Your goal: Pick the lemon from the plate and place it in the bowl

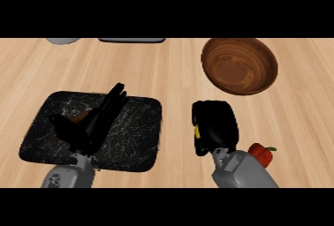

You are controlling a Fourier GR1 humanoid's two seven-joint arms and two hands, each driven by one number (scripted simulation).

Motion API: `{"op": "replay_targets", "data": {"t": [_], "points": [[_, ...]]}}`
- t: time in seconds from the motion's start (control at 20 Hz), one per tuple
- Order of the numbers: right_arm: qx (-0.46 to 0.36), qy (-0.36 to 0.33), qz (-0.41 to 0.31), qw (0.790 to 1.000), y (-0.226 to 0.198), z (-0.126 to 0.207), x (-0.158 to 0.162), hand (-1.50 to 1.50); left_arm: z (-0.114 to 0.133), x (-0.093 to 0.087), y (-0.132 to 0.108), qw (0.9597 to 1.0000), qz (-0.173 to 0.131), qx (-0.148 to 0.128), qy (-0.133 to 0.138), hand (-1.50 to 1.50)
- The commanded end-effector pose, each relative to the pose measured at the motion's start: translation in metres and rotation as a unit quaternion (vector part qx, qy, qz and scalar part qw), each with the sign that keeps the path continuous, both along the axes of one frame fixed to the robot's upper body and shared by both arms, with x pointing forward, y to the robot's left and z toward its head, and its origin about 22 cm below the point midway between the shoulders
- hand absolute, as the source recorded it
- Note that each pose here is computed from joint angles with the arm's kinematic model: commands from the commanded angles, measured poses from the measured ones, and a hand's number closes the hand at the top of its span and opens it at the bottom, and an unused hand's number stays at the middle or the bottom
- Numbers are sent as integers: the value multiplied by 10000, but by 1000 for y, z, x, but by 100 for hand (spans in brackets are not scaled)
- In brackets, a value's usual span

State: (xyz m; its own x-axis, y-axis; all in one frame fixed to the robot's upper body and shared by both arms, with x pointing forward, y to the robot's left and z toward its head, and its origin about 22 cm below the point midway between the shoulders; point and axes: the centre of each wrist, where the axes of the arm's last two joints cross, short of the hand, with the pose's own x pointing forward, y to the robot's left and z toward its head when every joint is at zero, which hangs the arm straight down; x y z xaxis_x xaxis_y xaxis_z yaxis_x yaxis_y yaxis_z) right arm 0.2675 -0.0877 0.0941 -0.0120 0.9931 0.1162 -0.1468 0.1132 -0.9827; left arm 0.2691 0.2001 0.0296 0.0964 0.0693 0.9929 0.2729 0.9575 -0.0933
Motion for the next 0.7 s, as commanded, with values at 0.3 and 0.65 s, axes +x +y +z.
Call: {"op": "replay_targets", "data": {"t": [0.3,0.65], "points": [[379,-1464,-195,9883,36,116,-52,150,-7,-7,4,10000,77,-45,-8,0],[677,-1742,-342,9818,33,153,-33,150,-9,-4,2,9999,148,71,-48,0]]}}
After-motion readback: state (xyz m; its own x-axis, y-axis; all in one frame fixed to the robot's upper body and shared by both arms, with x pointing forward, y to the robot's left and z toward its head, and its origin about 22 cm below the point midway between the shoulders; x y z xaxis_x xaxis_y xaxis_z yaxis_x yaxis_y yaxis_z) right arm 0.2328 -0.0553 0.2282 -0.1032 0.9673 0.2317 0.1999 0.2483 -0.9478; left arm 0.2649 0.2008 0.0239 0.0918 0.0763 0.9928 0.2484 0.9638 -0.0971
